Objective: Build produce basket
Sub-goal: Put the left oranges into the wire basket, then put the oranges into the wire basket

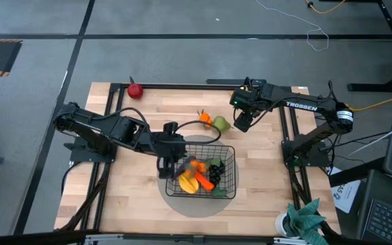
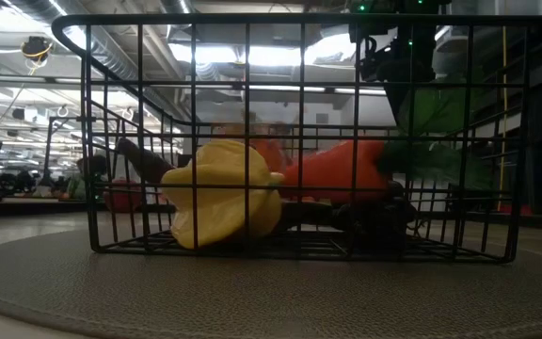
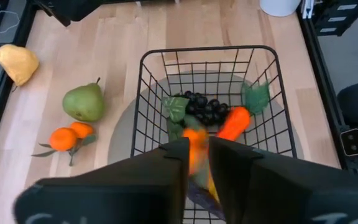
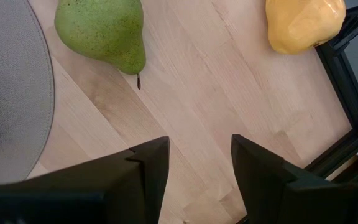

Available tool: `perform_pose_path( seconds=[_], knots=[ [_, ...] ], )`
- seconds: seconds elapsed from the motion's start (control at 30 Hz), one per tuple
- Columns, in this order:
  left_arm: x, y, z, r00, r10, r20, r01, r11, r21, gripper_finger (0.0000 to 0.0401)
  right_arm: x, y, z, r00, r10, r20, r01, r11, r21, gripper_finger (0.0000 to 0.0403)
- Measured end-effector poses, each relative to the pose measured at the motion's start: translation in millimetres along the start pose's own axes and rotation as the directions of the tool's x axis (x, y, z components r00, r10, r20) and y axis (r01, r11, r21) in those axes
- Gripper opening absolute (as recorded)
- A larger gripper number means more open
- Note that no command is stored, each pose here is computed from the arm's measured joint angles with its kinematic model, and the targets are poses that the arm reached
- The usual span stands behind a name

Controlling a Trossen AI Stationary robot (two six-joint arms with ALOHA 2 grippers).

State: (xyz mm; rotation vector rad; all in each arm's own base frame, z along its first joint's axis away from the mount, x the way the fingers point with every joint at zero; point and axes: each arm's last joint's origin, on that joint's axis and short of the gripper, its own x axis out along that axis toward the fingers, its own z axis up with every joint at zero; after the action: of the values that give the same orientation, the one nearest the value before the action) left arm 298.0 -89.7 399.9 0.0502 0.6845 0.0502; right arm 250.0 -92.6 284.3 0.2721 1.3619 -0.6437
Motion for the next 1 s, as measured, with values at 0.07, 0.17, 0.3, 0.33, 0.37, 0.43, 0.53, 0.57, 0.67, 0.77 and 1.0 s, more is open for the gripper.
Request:
perform_pose_path(
  seconds=[0.07, 0.17, 0.3, 0.33, 0.37, 0.43, 0.53, 0.57, 0.67, 0.77, 1.0],
  knots=[
    [0.0, 0.6, 0.1, 1.000, 0.021, 0.004, -0.021, 1.000, 0.004, 0.0065, 0.0, 0.0, 0.0, 1.000, 0.000, 0.000, 0.000, 1.000, 0.000, 0.0161],
    [0.0, 1.0, 0.1, 1.000, 0.030, 0.005, -0.030, 1.000, 0.006, 0.0076, 0.0, 0.0, 0.0, 1.000, 0.000, 0.000, 0.000, 1.000, 0.000, 0.0161],
    [0.0, 1.0, 0.1, 1.000, 0.030, 0.005, -0.030, 1.000, 0.006, 0.0077, 0.0, 0.0, 0.0, 1.000, 0.000, 0.000, 0.000, 1.000, 0.000, 0.0161],
    [0.0, 1.0, 0.1, 1.000, 0.030, 0.005, -0.030, 1.000, 0.006, 0.0075, 0.0, 0.0, 0.0, 1.000, 0.000, 0.000, 0.000, 1.000, 0.000, 0.0161],
    [0.0, 1.0, 0.1, 1.000, 0.030, 0.005, -0.030, 1.000, 0.006, 0.0075, 0.0, 0.0, 0.0, 1.000, 0.000, 0.000, 0.000, 1.000, 0.000, 0.0161],
    [0.0, 1.0, 0.2, 1.000, 0.030, 0.005, -0.030, 1.000, 0.003, 0.0075, 0.0, 0.0, 0.0, 1.000, 0.000, 0.000, 0.000, 1.000, 0.000, 0.0161],
    [0.0, 1.0, 0.2, 1.000, 0.030, 0.005, -0.030, 1.000, 0.001, 0.0078, 0.0, 0.0, 0.0, 1.000, 0.000, 0.000, 0.000, 1.000, 0.000, 0.0161],
    [0.0, 1.0, 0.2, 1.000, 0.030, 0.005, -0.030, 1.000, 0.001, 0.0078, 0.0, 0.0, 0.0, 1.000, 0.000, 0.000, 0.000, 1.000, 0.000, 0.0161],
    [0.1, 1.3, 0.4, 1.000, 0.031, 0.007, -0.031, 0.999, 0.009, 0.0076, 0.0, 0.0, 0.0, 1.000, 0.000, 0.000, 0.000, 1.000, 0.000, 0.0161],
    [0.2, 1.4, 0.5, 0.999, 0.031, 0.007, -0.031, 0.999, 0.020, 0.0074, 0.0, -0.1, 0.0, 1.000, 0.000, 0.000, 0.000, 1.000, 0.000, 0.0161],
    [0.1, 1.3, 0.5, 0.999, 0.031, 0.008, -0.031, 0.999, 0.024, 0.0074, 0.0, -0.1, 0.0, 1.000, 0.000, 0.000, 0.000, 1.000, 0.000, 0.0161]
  ],
)
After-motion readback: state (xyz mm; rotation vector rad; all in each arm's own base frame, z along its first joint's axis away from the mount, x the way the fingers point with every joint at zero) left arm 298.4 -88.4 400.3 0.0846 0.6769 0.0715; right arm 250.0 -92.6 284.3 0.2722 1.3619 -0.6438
